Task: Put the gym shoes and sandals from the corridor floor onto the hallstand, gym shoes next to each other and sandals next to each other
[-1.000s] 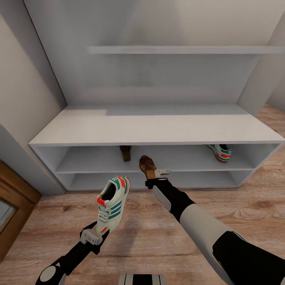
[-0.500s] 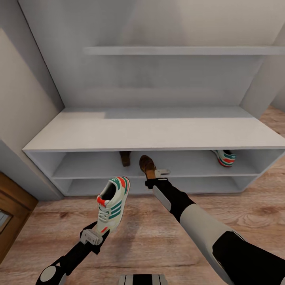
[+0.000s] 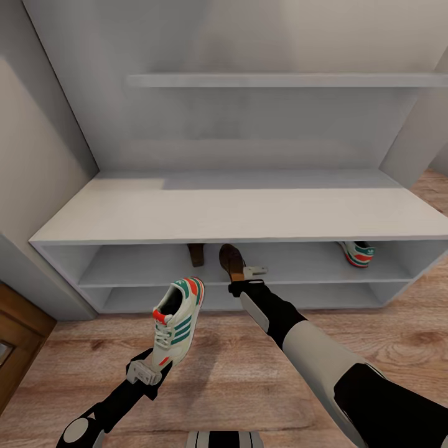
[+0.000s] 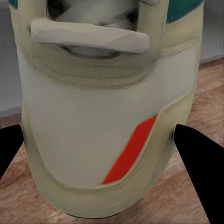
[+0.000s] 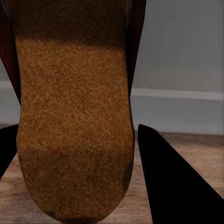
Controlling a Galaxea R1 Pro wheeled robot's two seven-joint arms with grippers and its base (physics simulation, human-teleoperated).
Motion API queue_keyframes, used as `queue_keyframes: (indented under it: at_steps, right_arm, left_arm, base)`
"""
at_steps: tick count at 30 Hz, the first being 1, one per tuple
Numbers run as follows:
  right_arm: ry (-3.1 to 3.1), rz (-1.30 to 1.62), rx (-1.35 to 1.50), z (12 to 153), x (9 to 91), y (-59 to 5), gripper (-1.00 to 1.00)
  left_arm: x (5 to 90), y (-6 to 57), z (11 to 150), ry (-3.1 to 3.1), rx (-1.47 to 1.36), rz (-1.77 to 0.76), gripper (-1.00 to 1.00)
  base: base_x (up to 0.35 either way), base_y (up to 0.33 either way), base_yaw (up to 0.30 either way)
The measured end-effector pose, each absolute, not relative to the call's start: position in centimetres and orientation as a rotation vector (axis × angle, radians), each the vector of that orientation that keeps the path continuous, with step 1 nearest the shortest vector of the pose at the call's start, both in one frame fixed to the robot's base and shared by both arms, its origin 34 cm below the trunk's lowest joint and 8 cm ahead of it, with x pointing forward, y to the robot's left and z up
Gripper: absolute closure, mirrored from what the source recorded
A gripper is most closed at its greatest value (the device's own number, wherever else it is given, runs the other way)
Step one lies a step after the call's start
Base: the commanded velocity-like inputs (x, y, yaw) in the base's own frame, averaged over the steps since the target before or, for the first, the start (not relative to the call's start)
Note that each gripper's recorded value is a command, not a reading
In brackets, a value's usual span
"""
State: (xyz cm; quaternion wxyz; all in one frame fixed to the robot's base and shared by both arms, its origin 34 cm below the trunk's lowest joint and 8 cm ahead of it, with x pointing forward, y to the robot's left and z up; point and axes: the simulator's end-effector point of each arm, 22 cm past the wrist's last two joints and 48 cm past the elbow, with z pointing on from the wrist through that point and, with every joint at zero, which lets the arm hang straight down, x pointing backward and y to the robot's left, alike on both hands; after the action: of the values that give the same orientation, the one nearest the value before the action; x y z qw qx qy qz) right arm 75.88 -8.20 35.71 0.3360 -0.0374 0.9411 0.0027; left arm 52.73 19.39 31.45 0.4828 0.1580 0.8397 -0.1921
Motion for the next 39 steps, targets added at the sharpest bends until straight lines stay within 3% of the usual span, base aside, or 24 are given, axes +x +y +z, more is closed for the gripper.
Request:
queue_keyframes:
  at_steps: [39]
  right_arm:
    - [2.384,0.005,-0.108,36.50,76.69,-7.73,1.00]
  left_arm:
    - [52.69,19.35,31.39,2.047,0.382,-0.469,1.00]
  base:
    - [0.001,0.000,0.000]
